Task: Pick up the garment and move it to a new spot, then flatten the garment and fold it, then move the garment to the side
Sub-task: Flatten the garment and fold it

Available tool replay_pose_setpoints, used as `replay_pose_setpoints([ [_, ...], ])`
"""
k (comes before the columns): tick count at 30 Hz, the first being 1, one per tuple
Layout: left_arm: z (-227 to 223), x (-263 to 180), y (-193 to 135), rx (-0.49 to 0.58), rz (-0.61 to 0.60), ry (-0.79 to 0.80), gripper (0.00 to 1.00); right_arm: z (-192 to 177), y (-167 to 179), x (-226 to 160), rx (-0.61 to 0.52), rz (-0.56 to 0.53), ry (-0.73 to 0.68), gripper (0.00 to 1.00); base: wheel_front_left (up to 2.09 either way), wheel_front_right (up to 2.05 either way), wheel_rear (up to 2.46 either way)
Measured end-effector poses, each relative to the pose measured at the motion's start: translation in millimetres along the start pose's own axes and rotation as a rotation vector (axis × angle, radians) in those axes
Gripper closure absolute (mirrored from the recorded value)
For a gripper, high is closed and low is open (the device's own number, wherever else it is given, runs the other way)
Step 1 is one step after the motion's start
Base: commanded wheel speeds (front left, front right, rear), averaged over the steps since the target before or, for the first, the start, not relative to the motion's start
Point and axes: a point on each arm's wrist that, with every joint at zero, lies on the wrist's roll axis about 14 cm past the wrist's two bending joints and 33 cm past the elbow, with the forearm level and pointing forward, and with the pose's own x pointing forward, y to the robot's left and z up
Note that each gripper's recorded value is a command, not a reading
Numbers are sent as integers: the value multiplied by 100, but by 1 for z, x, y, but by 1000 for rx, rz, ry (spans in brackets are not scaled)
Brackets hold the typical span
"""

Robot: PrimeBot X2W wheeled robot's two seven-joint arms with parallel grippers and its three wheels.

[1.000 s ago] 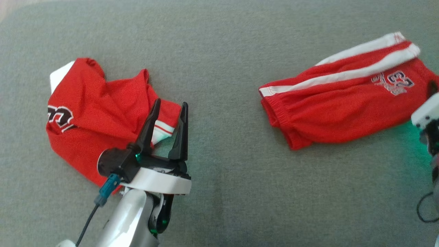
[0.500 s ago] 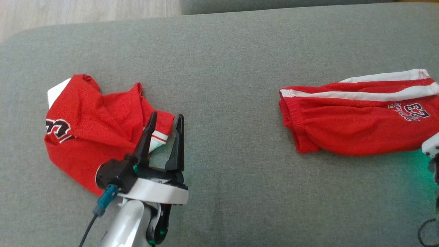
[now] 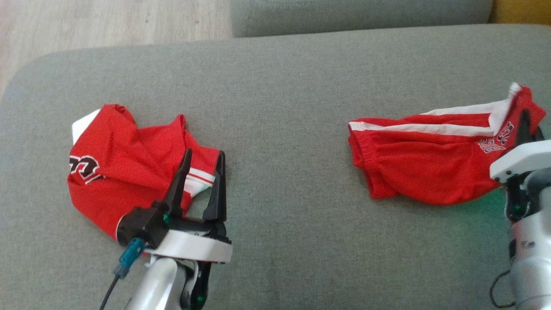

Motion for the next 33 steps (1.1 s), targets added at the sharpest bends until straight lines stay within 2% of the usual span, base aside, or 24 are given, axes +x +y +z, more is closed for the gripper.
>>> replay_pose_setpoints([
  [3,0,-7,1,0,9,2,0,4,16,-8,-11,48,-28,100,0,0,0],
  [7,3,-14,3,4,26,-6,0,10,63,-16,-7,172,-58,100,0,0,0],
  [12,8,-21,8,9,49,-20,0,16,117,-29,-75,334,-104,100,0,0,0],
  [19,8,-36,17,15,88,-20,0,-16,176,-57,-128,534,-57,100,0,0,0],
  [25,12,-42,23,22,108,-31,0,-46,190,-74,-204,625,13,100,0,0,0],
  [33,10,-47,24,27,115,-26,0,-91,180,-96,-384,707,158,100,0,0,0],
])
